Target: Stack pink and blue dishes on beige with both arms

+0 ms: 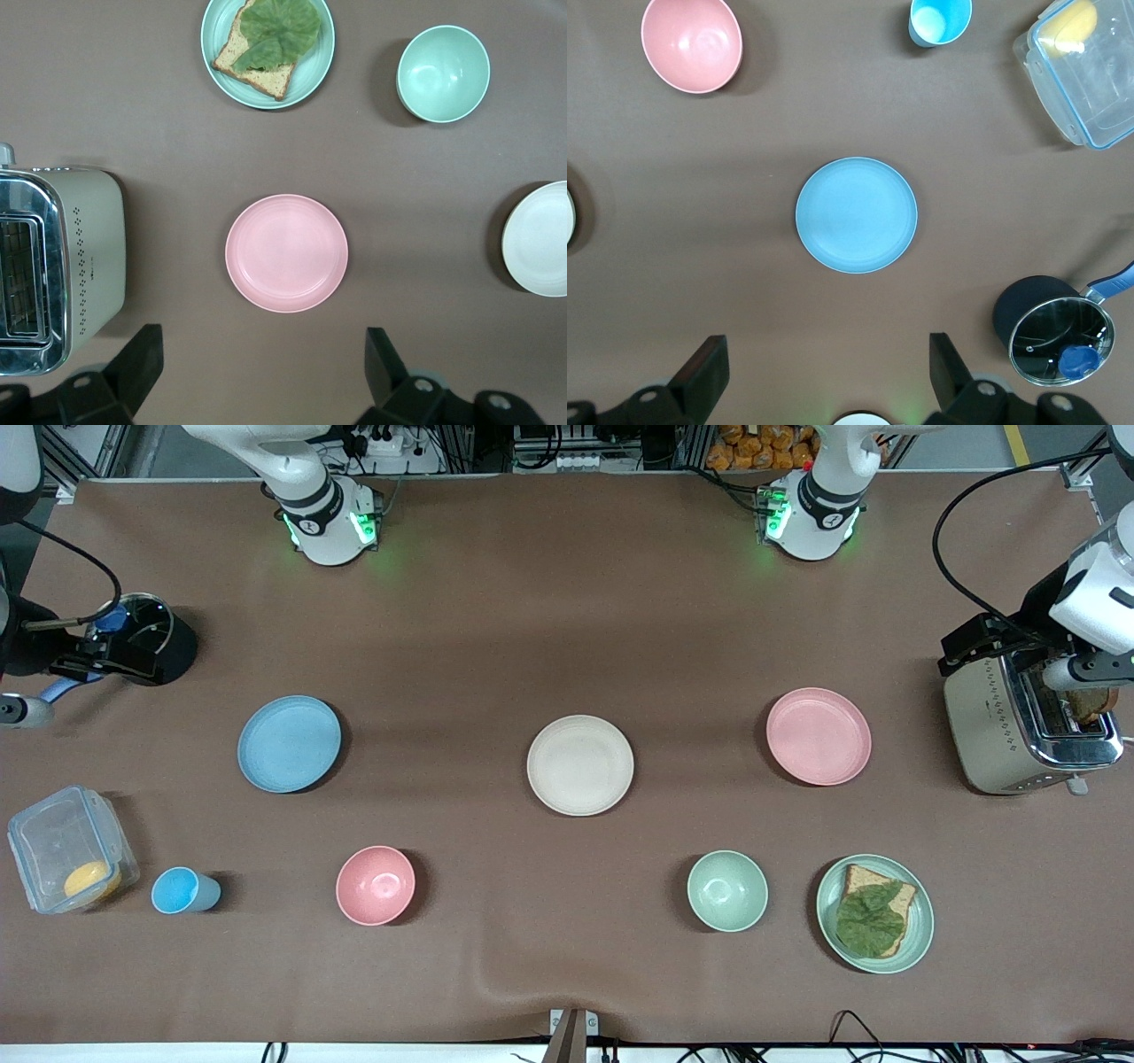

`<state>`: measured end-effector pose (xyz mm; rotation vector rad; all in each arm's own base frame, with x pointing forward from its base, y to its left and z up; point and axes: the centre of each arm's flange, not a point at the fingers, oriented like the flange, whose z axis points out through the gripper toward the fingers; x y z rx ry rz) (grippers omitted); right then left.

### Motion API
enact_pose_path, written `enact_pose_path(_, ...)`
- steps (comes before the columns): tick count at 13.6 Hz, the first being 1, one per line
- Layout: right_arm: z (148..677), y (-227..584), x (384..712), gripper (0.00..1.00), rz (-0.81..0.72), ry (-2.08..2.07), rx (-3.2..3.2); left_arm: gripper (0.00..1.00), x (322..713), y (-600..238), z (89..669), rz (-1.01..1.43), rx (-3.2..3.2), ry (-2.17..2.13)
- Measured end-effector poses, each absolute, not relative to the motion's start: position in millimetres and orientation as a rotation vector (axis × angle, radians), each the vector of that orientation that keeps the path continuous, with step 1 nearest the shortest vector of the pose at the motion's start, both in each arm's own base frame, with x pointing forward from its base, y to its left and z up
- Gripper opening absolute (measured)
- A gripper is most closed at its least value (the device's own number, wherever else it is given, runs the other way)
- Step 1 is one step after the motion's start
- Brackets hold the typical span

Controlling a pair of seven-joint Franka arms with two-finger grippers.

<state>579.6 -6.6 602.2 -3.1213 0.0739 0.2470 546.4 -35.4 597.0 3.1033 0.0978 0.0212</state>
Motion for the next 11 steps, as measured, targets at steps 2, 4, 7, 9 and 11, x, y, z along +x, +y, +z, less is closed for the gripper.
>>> enact_pose_path(2, 602.2, -6.6, 579.6, 1.0, 0.247, 0.074, -3.121, 1.0, 546.4, -35.4, 597.0, 0.021, 3.103, 0.098)
enact_pose_path(4, 602.2, -7.0, 579.5, 1.0, 0.247, 0.075, -3.121, 1.0, 546.4, -35.3, 597.0, 0.021, 3.103, 0.098)
enact_pose_path(7, 602.2, -8.5, 579.5, 1.0, 0.247, 0.079, -3.122, 1.0, 546.4, -35.3, 597.0, 0.021, 3.103, 0.098)
enact_pose_path(9, 602.0, -8.7, 579.5, 1.0, 0.248, 0.08, -3.122, 1.0, 546.4, -35.4, 597.0, 0.021, 3.103, 0.098)
enact_pose_path(11, 602.0, -8.4, 579.5, 1.0, 0.248, 0.079, -3.122, 1.0, 546.3, -35.8, 596.8, 0.019, 3.103, 0.097)
